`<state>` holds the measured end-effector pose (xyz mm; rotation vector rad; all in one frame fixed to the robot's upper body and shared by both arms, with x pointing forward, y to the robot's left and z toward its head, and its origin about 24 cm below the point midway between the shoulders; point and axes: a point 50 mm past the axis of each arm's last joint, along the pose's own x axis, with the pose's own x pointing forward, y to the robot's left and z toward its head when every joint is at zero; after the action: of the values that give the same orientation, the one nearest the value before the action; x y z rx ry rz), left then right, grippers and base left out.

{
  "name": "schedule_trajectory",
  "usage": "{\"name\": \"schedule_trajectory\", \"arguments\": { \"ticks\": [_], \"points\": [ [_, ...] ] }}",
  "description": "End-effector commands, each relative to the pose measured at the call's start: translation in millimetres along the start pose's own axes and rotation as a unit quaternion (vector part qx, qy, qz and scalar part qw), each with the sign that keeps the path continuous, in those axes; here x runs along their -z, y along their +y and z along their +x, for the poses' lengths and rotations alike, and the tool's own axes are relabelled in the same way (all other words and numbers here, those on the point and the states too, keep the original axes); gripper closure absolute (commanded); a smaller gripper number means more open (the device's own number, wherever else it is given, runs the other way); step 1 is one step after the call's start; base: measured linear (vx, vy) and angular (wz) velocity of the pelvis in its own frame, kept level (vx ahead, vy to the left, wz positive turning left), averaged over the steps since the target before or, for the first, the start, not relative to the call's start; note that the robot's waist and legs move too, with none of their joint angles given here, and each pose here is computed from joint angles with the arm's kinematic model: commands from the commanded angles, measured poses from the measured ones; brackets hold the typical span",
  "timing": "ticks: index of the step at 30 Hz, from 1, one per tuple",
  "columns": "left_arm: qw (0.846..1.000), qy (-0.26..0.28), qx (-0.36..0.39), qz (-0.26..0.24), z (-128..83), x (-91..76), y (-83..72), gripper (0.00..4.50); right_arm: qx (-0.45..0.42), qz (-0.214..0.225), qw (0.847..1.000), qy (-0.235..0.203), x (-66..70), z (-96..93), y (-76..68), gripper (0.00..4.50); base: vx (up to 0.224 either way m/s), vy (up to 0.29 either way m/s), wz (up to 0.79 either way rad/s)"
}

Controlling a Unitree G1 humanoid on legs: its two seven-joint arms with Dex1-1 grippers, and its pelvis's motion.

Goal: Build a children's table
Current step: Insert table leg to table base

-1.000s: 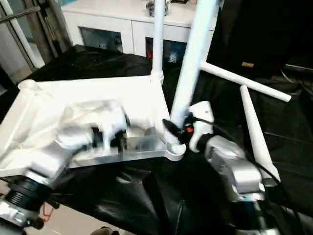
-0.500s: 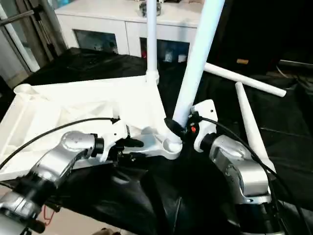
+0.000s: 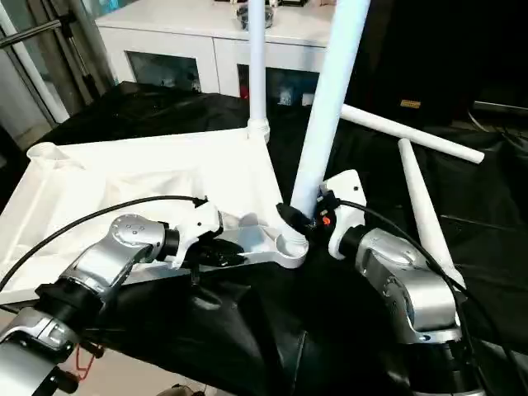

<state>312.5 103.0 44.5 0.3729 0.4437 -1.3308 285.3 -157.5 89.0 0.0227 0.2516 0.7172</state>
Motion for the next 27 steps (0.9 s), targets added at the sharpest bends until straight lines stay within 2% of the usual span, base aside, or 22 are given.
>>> {"name": "schedule_trajectory", "arguments": {
  "ticks": [1,6,13,27],
  "points": [
    [1.000,0.028,-0.004,0.005,-1.6,5.6,2.6,4.44,-0.016,-0.013,1.000,-0.002,-6.9,3.1,3.0,2.57,0.000,0.000,0.00],
    [0.999,0.048,0.007,0.021,-5.0,8.9,1.6,4.50,-0.035,-0.019,0.999,0.020,-3.5,6.5,5.3,2.57,0.000,0.000,0.00],
    [0.998,0.049,0.035,0.026,-22.6,5.0,-0.3,4.50,-0.067,-0.026,0.996,0.052,-0.8,9.3,8.9,2.57,0.000,0.000,0.00],
    [0.999,0.040,0.020,0.020,-22.3,1.2,1.9,4.50,-0.076,-0.023,0.995,0.058,3.2,13.0,11.4,2.57,0.000,0.000,0.00]
  ]
}}
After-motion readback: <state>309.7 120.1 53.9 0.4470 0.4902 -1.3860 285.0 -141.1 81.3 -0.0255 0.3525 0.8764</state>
